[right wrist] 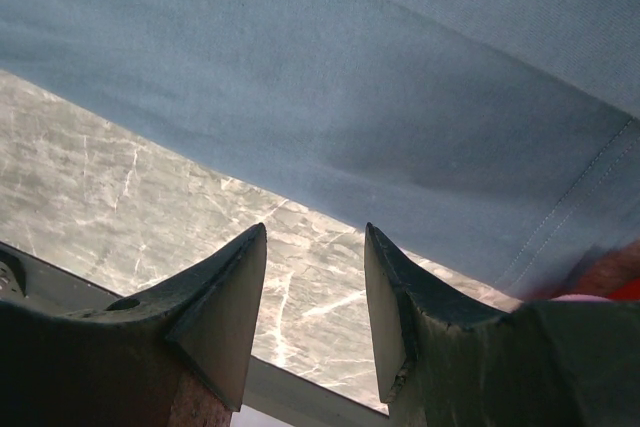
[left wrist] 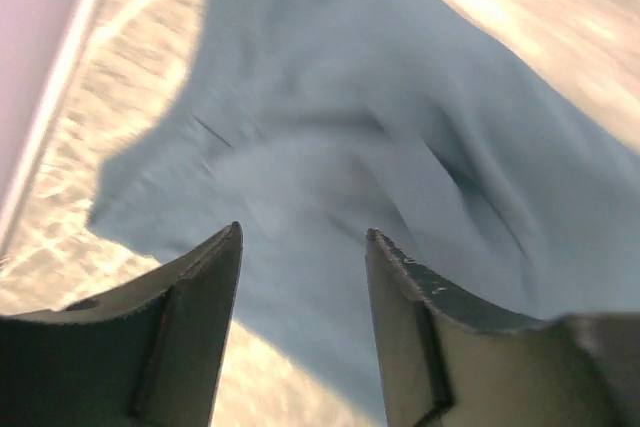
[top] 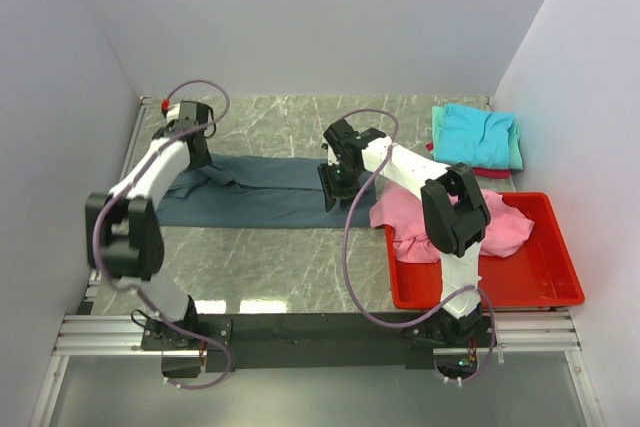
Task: Fold and stack the t-shirts
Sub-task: Fold the tshirt
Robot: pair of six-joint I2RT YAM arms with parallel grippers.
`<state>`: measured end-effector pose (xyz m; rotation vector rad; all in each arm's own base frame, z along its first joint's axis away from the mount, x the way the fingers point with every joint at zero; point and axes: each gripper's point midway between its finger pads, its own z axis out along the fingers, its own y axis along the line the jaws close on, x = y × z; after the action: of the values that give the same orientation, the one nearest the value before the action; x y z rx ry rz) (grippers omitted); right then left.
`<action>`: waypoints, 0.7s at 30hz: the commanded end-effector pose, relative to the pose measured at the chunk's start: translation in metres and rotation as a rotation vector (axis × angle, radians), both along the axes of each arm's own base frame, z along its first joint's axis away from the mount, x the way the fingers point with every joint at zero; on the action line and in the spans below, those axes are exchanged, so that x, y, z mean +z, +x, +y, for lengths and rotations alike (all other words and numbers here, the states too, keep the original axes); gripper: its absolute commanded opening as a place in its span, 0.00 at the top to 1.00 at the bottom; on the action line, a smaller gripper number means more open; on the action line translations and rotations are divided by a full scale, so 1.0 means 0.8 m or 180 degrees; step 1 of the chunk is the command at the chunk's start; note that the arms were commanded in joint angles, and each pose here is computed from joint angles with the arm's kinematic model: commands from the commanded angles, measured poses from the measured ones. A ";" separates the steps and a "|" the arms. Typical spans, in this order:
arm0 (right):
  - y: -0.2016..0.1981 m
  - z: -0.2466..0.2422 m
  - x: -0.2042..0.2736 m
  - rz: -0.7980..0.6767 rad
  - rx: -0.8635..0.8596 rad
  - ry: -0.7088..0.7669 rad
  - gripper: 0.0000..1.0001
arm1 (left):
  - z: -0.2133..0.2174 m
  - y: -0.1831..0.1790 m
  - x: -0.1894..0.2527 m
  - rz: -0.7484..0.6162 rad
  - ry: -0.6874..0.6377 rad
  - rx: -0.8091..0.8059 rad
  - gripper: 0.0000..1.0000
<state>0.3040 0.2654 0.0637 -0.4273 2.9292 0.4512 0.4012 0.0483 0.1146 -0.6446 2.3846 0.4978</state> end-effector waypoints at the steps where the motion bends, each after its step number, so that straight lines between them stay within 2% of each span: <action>1: 0.003 0.014 0.014 -0.0053 0.0054 0.0084 0.49 | -0.070 -0.003 0.021 -0.0458 -0.0550 -0.0680 0.44; 3: 0.005 0.016 0.015 -0.0055 0.0063 0.0101 0.49 | -0.078 -0.018 0.008 -0.0384 -0.0625 -0.0770 0.49; 5: 0.005 0.017 0.016 -0.0058 0.0074 0.0107 0.49 | -0.082 -0.036 -0.024 -0.0109 -0.0674 -0.0804 0.53; 9: 0.003 0.017 0.014 -0.0046 0.0087 0.0092 0.49 | -0.082 -0.041 -0.050 0.0095 -0.0662 -0.0877 0.60; 21: -0.004 0.013 0.019 -0.0061 0.0060 0.0074 0.49 | -0.085 0.021 -0.075 -0.0014 -0.0600 -0.0838 0.53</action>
<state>0.3020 0.2718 0.0660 -0.4481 2.9247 0.4646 0.3857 -0.0204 0.0345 -0.4012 2.5900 0.1743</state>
